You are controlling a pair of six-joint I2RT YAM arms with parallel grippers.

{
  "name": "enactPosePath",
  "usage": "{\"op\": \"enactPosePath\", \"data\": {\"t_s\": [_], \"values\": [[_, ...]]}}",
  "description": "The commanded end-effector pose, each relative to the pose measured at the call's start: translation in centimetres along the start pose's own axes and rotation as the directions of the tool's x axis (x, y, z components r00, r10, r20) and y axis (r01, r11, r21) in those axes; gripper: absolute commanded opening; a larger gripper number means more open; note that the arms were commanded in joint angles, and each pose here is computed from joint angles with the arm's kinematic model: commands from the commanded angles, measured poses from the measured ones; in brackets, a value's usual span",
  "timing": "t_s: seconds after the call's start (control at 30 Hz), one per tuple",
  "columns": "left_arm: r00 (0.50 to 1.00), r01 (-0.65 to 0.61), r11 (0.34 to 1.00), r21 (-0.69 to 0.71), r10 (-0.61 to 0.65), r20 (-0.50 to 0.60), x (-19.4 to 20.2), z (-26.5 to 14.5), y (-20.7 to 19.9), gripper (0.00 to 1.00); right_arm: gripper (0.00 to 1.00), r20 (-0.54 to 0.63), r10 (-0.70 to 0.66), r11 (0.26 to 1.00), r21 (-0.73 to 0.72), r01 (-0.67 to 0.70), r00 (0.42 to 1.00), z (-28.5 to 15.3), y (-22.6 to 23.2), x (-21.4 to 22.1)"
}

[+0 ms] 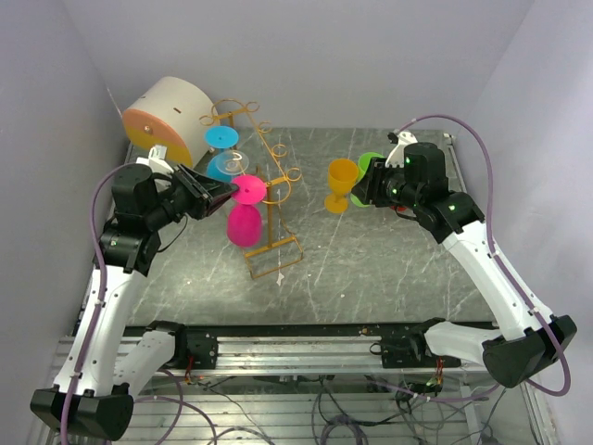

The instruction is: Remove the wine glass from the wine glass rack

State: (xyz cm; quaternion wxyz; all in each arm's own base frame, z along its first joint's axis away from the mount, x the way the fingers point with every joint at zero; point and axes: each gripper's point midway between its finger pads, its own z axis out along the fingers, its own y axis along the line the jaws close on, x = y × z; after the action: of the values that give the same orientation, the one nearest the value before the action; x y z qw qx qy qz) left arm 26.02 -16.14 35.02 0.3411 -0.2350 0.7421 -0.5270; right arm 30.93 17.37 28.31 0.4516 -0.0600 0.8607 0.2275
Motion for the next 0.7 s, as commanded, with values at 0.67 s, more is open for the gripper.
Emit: {"op": "enactPosePath", "data": {"t_s": [0.67], "values": [[0.999, -0.04, 0.999, 0.0, 0.04, -0.022, 0.6, -1.4, -1.0, 0.22, 0.37, 0.03, -0.012, 1.0, -0.008, 0.012, 0.999, -0.3, 0.0, -0.1]]}}
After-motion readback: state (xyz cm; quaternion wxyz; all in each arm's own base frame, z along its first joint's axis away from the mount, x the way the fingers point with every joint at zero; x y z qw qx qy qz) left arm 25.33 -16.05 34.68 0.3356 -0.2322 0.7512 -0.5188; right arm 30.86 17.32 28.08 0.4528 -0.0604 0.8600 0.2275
